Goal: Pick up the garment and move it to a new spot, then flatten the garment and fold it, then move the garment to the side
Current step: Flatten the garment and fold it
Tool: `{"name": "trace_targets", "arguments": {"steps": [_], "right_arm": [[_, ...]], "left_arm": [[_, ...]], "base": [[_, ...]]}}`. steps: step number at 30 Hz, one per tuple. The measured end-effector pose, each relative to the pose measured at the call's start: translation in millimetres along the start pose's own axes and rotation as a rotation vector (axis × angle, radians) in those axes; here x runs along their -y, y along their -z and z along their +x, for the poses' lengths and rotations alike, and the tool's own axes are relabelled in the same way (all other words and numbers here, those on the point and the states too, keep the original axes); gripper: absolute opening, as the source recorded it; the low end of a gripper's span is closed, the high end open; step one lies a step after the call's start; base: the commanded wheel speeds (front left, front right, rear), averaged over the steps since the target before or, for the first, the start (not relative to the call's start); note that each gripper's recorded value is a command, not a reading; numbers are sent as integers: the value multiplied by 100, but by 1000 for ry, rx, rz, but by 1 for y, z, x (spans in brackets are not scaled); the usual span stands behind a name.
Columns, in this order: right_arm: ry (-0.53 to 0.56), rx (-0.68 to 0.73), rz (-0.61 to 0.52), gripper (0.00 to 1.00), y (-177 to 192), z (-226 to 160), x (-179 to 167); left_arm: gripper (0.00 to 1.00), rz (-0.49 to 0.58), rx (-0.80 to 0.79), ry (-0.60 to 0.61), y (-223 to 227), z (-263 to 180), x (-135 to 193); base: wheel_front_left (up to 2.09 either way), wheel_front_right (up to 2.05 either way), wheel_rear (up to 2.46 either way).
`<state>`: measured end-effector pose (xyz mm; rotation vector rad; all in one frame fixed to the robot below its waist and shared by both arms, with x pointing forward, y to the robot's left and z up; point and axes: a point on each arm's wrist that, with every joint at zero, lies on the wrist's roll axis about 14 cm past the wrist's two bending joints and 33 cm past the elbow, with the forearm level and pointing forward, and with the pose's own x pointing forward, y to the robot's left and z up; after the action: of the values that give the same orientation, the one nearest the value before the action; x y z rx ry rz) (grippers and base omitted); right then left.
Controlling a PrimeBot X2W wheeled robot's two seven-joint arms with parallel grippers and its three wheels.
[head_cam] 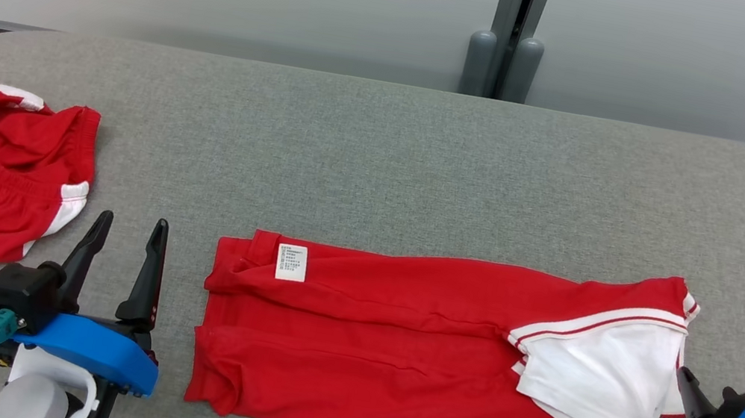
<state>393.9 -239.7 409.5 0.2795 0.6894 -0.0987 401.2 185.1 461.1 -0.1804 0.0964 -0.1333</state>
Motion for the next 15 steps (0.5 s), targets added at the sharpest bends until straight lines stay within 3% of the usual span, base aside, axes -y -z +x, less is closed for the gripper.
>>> {"name": "trace_targets", "arguments": {"steps": [15], "right_arm": [[22, -139, -78, 100, 21, 41, -9]], "left_arm": [[100, 2, -17, -11, 4, 6, -8]], "base": [[0, 0, 0]]}}
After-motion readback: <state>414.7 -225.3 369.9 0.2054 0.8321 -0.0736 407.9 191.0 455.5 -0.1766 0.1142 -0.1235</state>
